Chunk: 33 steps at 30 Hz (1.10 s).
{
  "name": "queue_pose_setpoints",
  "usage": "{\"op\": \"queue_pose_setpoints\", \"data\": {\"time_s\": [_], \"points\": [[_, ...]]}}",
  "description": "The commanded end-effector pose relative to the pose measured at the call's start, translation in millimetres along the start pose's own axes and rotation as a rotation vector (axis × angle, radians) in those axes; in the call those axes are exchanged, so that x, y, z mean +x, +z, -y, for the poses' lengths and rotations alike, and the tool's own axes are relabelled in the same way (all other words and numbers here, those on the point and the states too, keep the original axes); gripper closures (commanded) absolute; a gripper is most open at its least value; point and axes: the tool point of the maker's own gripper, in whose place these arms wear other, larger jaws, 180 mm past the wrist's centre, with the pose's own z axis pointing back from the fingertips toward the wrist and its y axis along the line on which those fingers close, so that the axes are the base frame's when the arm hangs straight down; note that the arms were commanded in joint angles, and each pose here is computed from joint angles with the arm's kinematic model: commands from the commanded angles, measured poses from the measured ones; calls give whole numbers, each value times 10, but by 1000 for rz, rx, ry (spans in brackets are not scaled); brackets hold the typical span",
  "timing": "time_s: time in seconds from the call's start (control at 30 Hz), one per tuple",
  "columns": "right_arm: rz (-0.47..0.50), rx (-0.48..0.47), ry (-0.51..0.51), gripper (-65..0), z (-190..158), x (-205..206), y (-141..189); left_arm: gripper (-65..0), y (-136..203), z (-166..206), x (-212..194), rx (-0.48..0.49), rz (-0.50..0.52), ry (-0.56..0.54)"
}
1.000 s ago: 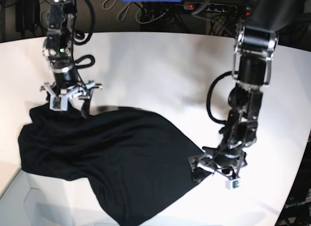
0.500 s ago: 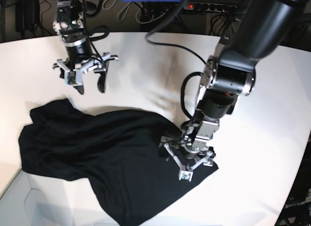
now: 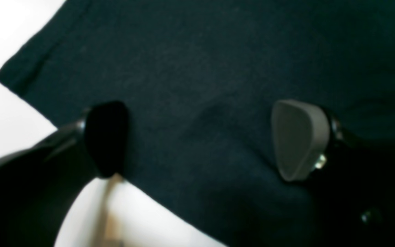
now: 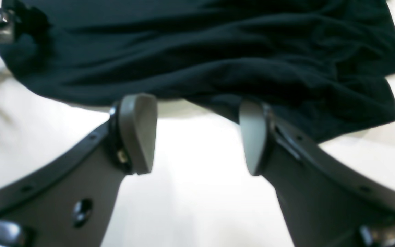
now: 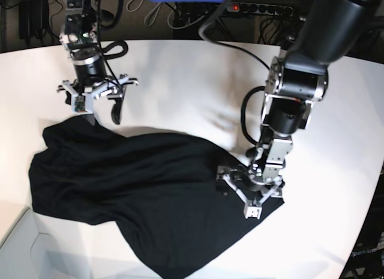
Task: Layout the t-shirt on the table in an organized manner, then fold the t-shirt properly
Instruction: 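Grasp the shirt corners with both grippers and lift them, then pull the held corners apart to spread the shirt flat, then release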
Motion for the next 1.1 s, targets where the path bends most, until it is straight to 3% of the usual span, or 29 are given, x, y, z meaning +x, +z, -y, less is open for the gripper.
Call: {"op": "queue_pose_setpoints", "data": {"time_s": [0.0, 0.17, 0.43, 0.6, 1.07], "points": [[67, 6, 5, -384, -7, 190, -29, -650, 147, -388, -1075, 111, -376, -9], [87, 5, 6, -384, 1, 266, -70, -650, 457, -597, -1328, 111, -410, 139], [90, 7, 3, -384, -4, 281, -84, -650, 1092, -667, -1595, 92, -399, 137], [88, 7, -2, -384, -8, 270, -82, -650, 1523, -817, -1637, 107, -354, 223], [41, 2, -7, -385, -4, 71, 59, -650, 2393, -1165, -871, 149, -20, 326]]}}
